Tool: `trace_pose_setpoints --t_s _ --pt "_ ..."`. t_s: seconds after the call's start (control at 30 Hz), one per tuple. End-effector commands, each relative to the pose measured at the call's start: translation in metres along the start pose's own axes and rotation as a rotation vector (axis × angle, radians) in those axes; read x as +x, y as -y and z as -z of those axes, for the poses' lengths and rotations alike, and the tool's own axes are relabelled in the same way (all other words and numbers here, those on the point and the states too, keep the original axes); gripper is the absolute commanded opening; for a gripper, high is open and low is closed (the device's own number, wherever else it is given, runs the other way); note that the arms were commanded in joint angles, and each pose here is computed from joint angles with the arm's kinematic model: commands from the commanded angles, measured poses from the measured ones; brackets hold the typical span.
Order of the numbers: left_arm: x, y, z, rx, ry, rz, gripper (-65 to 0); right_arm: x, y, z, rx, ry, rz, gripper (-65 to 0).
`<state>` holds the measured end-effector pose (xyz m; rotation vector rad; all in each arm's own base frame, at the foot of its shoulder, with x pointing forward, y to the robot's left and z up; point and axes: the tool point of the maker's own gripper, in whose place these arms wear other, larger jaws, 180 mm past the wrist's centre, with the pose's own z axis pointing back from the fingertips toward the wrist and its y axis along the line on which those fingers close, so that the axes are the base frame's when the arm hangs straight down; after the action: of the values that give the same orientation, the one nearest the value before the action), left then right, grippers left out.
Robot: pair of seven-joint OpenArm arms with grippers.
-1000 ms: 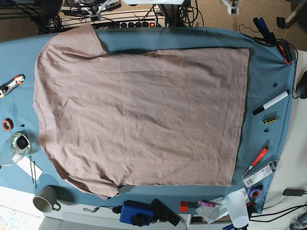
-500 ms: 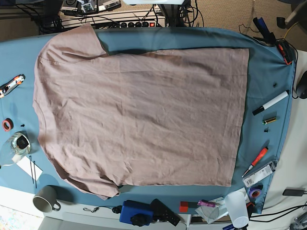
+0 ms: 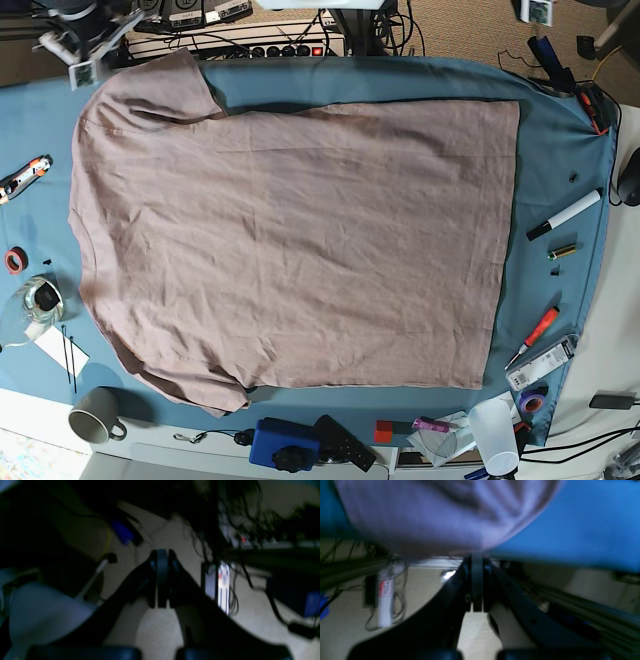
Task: Fold the T-shirt properly
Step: 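Move the right gripper to the shirt's shoulder corner and grasp it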
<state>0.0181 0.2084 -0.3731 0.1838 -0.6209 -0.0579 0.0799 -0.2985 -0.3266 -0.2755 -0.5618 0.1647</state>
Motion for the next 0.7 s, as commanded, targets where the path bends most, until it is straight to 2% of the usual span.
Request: trace_pose_setpoints --t_s 0.0,0.23,0.4,0.43,0.5,0.53,0.57,0.67 --pt "0.007 -0.005 -0.005 0.019 0.022 -0.012 -65.0 0.013 0.007 -0.005 -0.02 0.042 -0.015 -65.0" --pt "0.015 -0.011 -0.005 0.057 0.036 -0.032 -65.0 0.029 0.029 -0.001 -0.12 0.059 -0.057 -65.0" --pt "0.015 -0.011 -0.005 0.057 0.037 -0.032 -65.0 0.026 0.043 0.0 -0.197 0.011 -0.116 -65.0" --pt "0.015 -0.011 -0.005 0.056 0.037 -0.032 -65.0 0.023 0.046 -0.001 -0.216 -0.004 -0.131 -61.0" --pt "0.015 -0.011 -0.005 0.056 0.037 -0.032 -65.0 0.018 0.049 -0.002 -0.232 -0.034 -0.136 -42.7" --pt "0.015 -0.011 -0.005 0.056 0.037 -0.032 -65.0 0.016 0.05 -0.002 -0.234 -0.046 -0.136 -35.8" --pt "0.015 -0.011 -0.005 0.056 0.037 -0.032 -65.0 0.015 0.05 -0.002 -0.235 -0.053 -0.135 -32.6" --pt "0.015 -0.011 -0.005 0.056 0.037 -0.032 -65.0 0.017 0.057 -0.003 -0.275 -0.041 -0.102 -32.5"
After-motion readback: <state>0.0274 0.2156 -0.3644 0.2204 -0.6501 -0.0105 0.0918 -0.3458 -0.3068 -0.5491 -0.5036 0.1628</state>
